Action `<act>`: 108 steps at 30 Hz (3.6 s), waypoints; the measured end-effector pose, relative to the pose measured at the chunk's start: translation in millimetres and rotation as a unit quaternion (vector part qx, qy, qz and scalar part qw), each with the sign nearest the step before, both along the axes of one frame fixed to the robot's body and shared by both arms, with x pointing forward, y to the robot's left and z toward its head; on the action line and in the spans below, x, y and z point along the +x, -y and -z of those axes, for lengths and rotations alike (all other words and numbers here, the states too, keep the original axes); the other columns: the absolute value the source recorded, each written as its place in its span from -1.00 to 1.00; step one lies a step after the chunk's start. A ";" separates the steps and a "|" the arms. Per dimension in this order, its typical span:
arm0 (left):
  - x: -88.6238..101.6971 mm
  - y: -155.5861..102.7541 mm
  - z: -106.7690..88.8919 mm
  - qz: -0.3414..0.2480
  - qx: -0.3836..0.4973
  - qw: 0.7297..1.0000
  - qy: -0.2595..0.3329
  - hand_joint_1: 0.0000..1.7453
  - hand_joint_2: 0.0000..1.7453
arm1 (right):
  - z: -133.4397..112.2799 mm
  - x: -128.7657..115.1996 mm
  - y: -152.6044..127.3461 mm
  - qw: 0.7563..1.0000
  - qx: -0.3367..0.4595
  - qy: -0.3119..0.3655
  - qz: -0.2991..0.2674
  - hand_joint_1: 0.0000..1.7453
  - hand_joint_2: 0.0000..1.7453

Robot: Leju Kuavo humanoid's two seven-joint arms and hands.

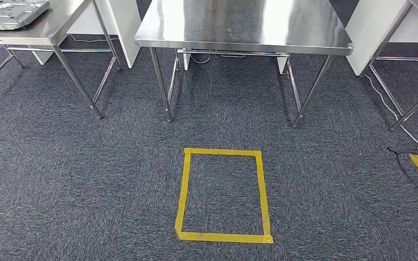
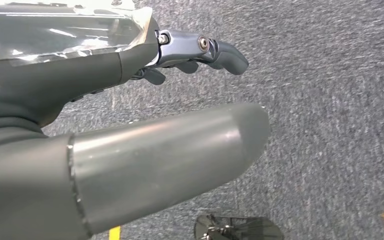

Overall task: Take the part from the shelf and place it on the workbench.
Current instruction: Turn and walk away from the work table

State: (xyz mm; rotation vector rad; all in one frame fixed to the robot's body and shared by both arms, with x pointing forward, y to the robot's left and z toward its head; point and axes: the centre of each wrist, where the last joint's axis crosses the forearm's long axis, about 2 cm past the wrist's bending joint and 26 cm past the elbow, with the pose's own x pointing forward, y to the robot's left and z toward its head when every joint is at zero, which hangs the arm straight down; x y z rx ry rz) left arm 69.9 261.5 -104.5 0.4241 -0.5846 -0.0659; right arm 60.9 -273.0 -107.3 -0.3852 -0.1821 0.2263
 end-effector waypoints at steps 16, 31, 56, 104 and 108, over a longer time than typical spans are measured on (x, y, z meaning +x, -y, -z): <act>0.9 -0.1 -0.1 0.007 0.001 1.000 -0.002 -1.00 -1.00 | 0.4 -2.7 -0.5 1.000 0.001 -0.002 0.005 -1.00 -1.00; 1.8 -0.9 -0.2 0.009 0.002 1.000 0.000 -1.00 -1.00 | 0.4 -2.8 -1.0 1.000 0.001 -0.003 0.004 -1.00 -1.00; -4.0 -0.9 0.6 0.003 0.007 1.000 -0.004 -1.00 -1.00 | 0.4 -1.3 -2.0 0.999 0.010 -0.008 -0.031 -1.00 -1.00; -12.5 9.7 1.1 0.009 0.001 1.000 0.026 -1.00 -1.00 | 1.2 -7.2 -7.0 0.998 0.022 -0.030 -0.051 -1.00 -1.00; -13.4 14.1 1.0 -0.004 -0.011 1.000 0.003 -1.00 -1.00 | 1.4 -8.7 -6.3 0.998 0.021 -0.024 -0.056 -1.00 -1.00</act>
